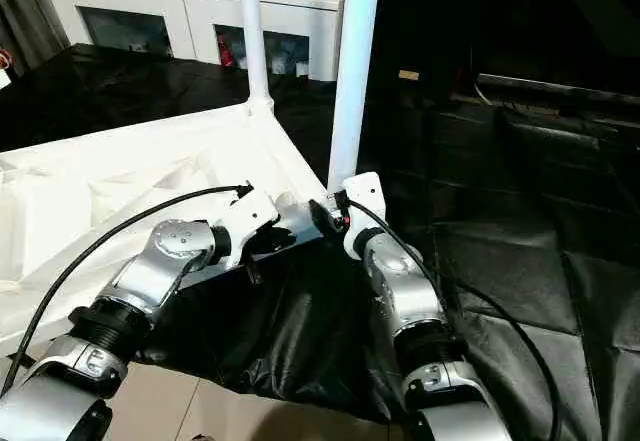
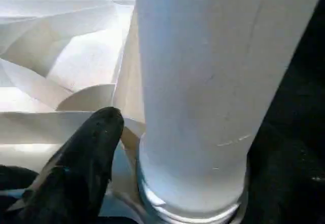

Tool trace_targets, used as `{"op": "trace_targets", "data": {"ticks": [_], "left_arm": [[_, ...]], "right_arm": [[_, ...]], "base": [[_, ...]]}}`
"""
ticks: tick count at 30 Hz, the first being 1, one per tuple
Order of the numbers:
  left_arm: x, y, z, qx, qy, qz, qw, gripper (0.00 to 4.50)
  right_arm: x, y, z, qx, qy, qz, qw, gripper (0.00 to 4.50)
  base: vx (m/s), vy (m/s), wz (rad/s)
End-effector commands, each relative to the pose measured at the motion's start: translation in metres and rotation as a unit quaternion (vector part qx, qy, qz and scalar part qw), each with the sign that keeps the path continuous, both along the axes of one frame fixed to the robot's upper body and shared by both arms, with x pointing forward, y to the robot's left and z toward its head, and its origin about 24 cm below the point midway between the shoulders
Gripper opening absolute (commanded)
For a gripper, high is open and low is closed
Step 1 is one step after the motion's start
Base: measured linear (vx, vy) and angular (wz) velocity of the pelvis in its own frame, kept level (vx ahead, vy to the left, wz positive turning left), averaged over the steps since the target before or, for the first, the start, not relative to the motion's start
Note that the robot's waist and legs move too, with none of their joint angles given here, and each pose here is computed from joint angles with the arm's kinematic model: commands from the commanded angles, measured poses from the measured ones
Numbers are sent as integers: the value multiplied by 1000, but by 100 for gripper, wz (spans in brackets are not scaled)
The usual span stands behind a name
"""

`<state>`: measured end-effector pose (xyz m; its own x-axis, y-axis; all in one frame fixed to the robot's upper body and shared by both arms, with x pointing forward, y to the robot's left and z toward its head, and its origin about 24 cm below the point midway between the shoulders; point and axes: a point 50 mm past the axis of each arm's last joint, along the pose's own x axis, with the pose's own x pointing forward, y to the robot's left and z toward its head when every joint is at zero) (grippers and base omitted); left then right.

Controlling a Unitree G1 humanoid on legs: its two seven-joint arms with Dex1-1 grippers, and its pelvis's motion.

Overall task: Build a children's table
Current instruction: Rotate leg to tighten

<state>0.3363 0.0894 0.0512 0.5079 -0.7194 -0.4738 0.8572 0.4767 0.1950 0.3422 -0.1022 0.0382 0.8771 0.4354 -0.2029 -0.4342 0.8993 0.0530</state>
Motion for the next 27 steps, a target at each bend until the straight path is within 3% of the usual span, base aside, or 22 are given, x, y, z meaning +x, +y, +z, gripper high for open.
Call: {"op": "trace_targets", "data": {"ticks": [1, 6, 9, 10, 17, 27], "left_arm": [[3, -22, 22, -43, -52, -15, 998, 0], [1, -5, 20, -33, -52, -31, 998, 0], [1, -3, 20, -32, -52, -32, 998, 0], [-1, 5, 20, -29, -48, -52, 997, 0], [-12, 14, 23, -34, -30, -129, 991, 0], [-21, 27, 21, -23, 0, -185, 983, 0]], "right_arm": [[-9, 26, -6, 32, 24, 68, 997, 407], [-4, -14, 4, 27, 10, 70, 997, 446], [-4, -18, 6, 26, 8, 73, 997, 446], [-7, -33, 11, -8, 4, 142, 990, 446], [-12, -51, 21, -38, 3, 231, 972, 446], [-34, -54, 21, -68, 33, 378, 923, 446]], "base": [[0, 0, 0], [0, 0, 0], [0, 0, 0], [0, 0, 0], [0, 0, 0], [0, 0, 0]]}}
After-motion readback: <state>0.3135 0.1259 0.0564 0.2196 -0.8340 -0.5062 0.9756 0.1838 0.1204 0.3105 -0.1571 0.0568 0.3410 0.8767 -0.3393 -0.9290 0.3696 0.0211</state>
